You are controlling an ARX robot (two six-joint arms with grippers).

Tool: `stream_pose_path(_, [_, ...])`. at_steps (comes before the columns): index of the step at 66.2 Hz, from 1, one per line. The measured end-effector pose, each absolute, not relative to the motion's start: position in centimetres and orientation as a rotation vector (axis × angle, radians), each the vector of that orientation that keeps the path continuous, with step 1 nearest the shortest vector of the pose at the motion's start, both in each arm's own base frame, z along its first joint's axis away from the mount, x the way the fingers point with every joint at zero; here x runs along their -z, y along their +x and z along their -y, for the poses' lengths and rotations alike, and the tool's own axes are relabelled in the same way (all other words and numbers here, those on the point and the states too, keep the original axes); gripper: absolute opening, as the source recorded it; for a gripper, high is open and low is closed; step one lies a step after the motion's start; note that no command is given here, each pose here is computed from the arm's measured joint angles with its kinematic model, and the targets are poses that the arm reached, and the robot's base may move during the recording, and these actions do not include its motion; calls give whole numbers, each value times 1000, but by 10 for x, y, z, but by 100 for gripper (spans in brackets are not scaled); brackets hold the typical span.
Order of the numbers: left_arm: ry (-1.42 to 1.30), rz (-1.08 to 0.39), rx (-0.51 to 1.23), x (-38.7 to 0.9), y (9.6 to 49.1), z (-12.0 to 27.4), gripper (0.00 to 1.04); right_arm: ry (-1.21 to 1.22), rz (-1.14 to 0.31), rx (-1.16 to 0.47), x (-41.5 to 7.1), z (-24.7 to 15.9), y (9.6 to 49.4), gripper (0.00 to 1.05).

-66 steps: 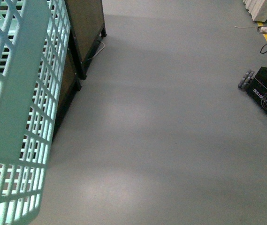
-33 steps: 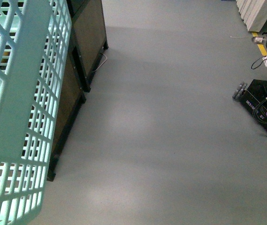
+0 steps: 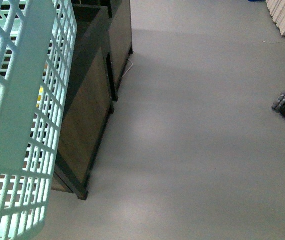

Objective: Pick mango and avocado into basket

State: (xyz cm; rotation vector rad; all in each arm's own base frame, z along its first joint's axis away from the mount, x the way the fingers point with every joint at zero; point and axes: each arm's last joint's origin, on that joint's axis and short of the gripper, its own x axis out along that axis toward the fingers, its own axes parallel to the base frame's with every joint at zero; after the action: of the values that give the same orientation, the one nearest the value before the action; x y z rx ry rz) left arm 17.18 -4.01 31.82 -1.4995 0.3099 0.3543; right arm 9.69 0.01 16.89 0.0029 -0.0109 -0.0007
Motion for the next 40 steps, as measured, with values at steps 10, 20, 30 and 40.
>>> stream_pose_path(10, [-1498, -311, -355, -318, 172, 40, 14, 3, 12, 0, -169, 0, 97, 96])
stream_pose_path(20, [-1497, -310, -355, -318, 172, 40, 14, 2, 14, -1, -169, 0, 97, 96])
stream_pose_path(30, [-1497, -310, -354, -318, 172, 40, 14, 3, 12, 0, -169, 0, 97, 96])
stream_pose_path(40, [-1497, -310, -355, -318, 172, 40, 14, 3, 12, 0, -169, 0, 97, 96])
